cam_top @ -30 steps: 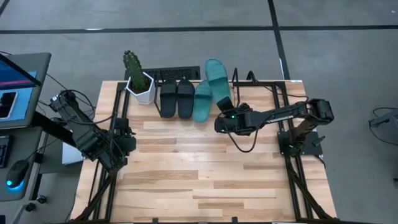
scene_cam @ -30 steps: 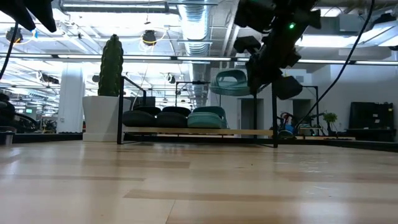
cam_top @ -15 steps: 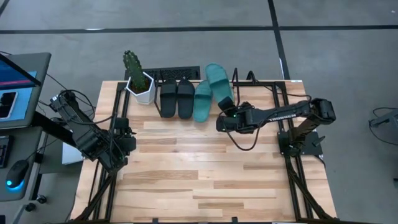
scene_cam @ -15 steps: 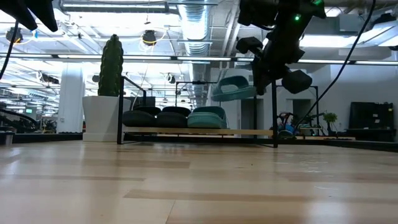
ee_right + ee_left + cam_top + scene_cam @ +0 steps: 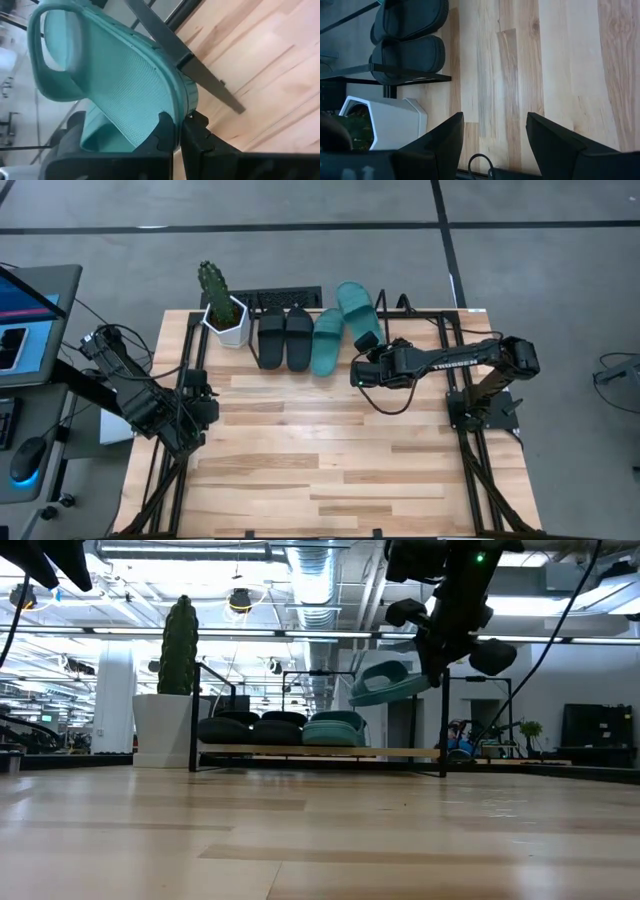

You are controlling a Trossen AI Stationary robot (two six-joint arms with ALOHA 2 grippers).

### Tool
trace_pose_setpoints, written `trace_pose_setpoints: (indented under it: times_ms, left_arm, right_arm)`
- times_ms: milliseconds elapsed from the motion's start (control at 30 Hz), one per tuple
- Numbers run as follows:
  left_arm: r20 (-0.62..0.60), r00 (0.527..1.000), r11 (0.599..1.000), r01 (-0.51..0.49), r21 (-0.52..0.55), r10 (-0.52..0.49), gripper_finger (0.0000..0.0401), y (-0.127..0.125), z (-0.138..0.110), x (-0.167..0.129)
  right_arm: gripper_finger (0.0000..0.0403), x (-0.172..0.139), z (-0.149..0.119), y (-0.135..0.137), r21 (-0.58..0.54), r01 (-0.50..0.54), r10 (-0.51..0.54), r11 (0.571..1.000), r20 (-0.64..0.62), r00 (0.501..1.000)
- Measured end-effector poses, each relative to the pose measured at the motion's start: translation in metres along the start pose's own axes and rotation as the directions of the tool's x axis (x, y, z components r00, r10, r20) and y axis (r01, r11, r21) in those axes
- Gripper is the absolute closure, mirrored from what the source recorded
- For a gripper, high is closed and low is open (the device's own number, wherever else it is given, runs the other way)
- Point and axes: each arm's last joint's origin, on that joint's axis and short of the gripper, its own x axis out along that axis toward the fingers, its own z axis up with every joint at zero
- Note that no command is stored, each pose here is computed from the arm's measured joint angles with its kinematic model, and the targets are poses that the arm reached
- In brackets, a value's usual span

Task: Pick and place slides into the shelf
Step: Put the green slides on the shelf

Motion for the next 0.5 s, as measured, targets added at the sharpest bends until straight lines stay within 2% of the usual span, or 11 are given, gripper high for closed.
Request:
trace_pose_setpoints:
  times_ms: [233, 500]
  left_arm:
    - [0.0, 1.0, 1.0, 0.0, 0.007, 0.0, 0.0197, 0.0, 0.0, 0.0]
    - [0.002, 1.0, 1.0, -0.003, 0.015, 0.003, 0.0197, 0.0, 0.0, 0.0]
  right_arm:
    - [0.0402, 0.001, 0.002, -0.001, -0.026, 0.032, -0.032, 0.999, 0.014, 0.999]
    - [0.0402, 0.023, -0.028, 0.001, -0.083, 0.117, -0.115, 0.99, 0.025, 0.993]
